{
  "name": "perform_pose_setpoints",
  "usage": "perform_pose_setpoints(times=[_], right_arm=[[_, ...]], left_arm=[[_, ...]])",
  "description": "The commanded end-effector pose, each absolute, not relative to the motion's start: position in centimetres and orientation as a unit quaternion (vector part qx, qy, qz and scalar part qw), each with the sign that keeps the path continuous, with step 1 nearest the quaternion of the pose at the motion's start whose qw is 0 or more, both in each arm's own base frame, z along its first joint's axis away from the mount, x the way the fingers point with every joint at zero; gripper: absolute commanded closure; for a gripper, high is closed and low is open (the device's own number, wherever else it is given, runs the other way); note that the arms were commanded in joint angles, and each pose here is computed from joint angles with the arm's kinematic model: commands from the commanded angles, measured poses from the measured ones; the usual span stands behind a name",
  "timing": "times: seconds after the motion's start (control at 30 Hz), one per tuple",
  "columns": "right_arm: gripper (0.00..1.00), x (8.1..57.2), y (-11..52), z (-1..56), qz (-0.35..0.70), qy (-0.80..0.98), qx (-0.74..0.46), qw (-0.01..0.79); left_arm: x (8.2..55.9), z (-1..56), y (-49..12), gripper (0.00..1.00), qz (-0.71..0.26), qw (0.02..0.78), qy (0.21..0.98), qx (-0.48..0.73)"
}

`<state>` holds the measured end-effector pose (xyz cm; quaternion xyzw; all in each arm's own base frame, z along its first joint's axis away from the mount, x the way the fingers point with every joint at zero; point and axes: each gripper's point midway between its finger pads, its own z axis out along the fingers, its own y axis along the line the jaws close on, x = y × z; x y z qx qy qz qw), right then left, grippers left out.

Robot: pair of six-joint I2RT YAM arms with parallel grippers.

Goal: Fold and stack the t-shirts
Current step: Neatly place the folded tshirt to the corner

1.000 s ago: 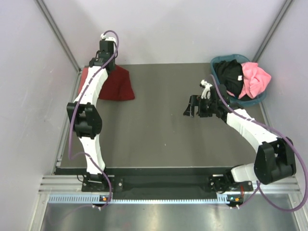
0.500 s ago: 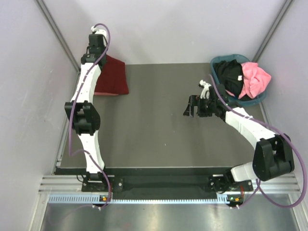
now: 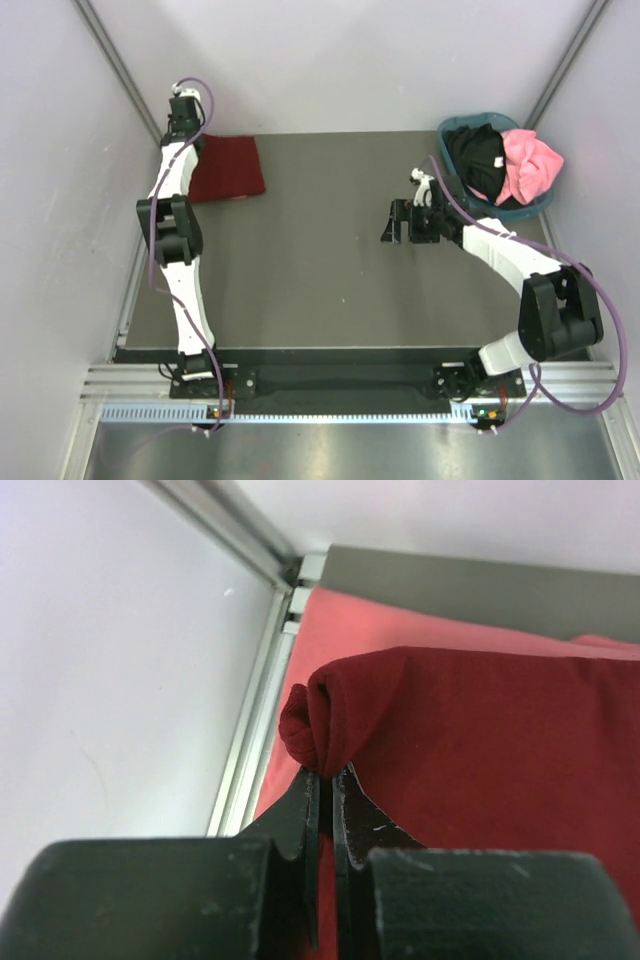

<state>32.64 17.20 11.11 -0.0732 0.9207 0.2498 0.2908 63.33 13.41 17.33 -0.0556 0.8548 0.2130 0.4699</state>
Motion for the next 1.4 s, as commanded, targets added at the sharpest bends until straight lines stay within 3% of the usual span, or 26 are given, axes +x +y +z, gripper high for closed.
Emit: perform_pose_setpoints(times=[0.0, 0.53, 1.13, 1.37], right_arm=[[0.10, 34.4, 17.2, 12.7, 0.246, 0.911, -0.077, 0.320], [0.09, 34.7, 16.5, 12.3, 0.231, 0.915, -0.074, 0.321], [0.08, 35.1, 16.4, 12.0, 0.236, 0.914, -0.070, 0.321], [0.07, 34.8, 16.4, 12.0, 0.245, 0.912, -0.071, 0.321]], left_arm=[[65.7, 21.6, 15.5, 1.00, 0.255, 0.540, 0.798, -0.080], [66.3, 23.8, 16.5, 1.00, 0.267, 0.584, 0.765, -0.051], [67.6, 21.1, 18.1, 1.00, 0.280, 0.567, 0.771, -0.069], [67.4, 21.1, 18.5, 0.93, 0.296, 0.565, 0.767, -0.070]])
